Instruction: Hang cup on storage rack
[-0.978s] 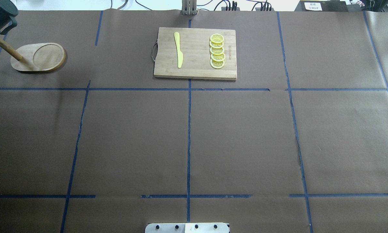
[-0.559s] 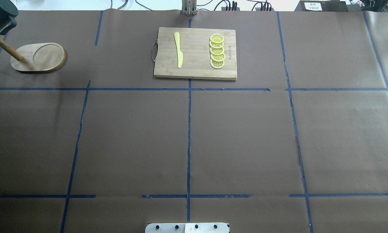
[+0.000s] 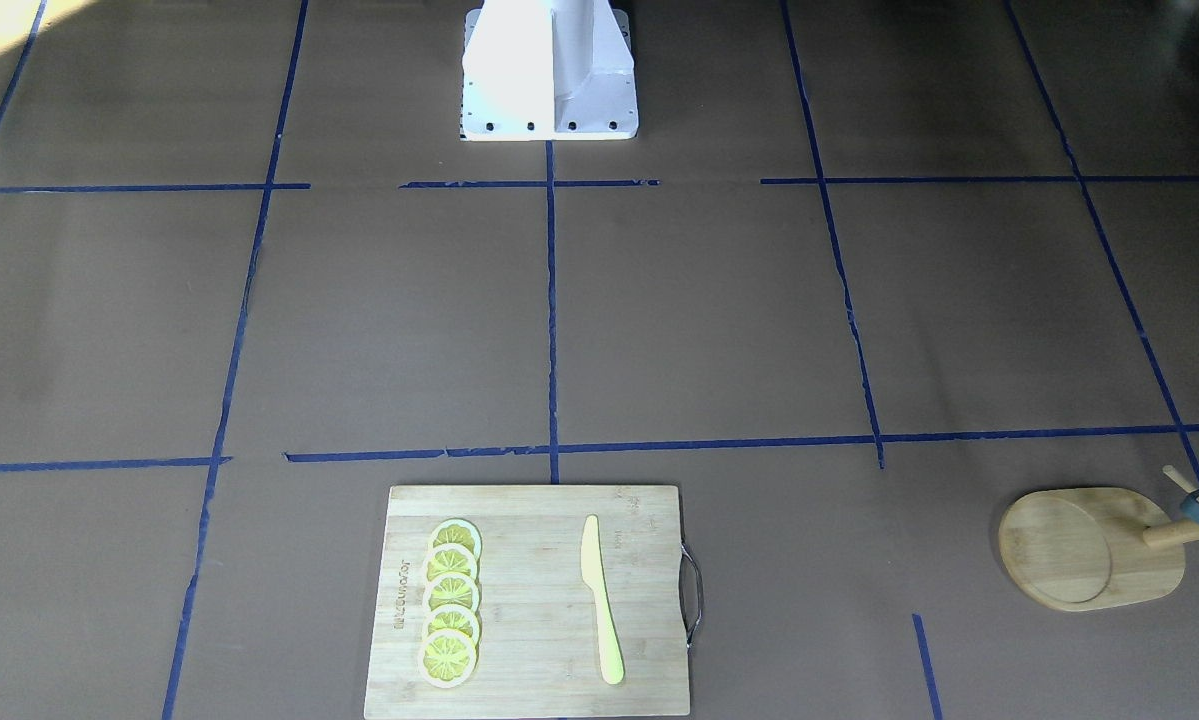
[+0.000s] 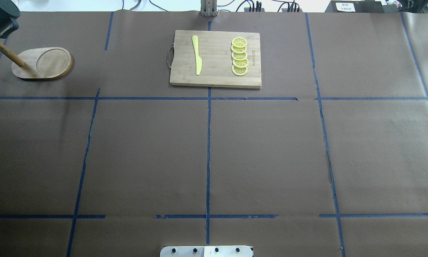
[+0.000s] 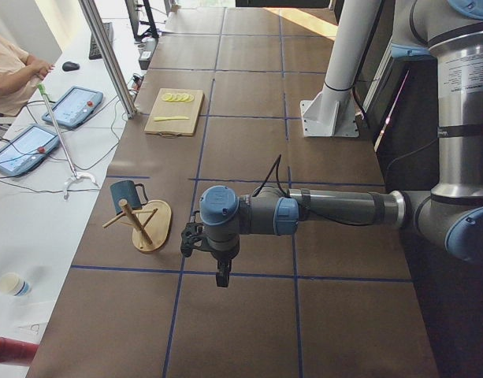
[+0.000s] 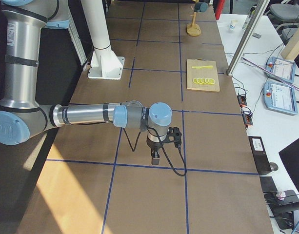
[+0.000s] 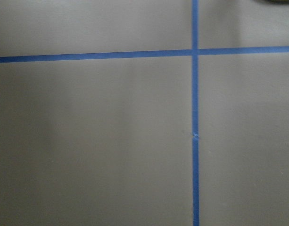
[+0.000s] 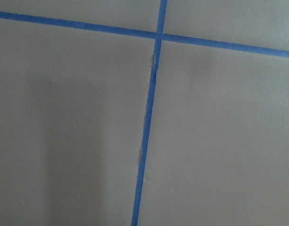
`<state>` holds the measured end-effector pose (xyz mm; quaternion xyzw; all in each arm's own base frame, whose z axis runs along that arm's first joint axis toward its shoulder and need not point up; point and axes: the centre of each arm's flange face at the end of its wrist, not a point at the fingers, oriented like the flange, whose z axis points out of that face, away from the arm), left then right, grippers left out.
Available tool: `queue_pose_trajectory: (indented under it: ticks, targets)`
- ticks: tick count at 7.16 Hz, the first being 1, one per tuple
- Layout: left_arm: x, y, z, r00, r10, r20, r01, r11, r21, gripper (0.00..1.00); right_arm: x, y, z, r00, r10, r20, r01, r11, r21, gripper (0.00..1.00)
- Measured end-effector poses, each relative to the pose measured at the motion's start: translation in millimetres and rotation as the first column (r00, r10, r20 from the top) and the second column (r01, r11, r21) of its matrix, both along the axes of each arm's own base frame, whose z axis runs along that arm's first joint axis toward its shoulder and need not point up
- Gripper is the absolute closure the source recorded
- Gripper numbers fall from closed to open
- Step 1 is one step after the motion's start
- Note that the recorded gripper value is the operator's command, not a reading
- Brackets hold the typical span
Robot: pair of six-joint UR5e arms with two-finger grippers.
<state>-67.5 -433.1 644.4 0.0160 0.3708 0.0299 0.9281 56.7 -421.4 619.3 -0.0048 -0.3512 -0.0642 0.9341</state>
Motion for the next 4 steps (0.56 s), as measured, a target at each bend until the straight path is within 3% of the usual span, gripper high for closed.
queue_pose_trajectory:
  ticks: [4]
  targets:
    - [0.4, 1.0, -0.5, 1.000, 0.003, -0.004, -0.003, 1.000, 0.010, 0.00, -0.1, 1.5, 1.8, 1.000, 0.000, 0.001, 0.000, 1.000, -0.003, 0.00]
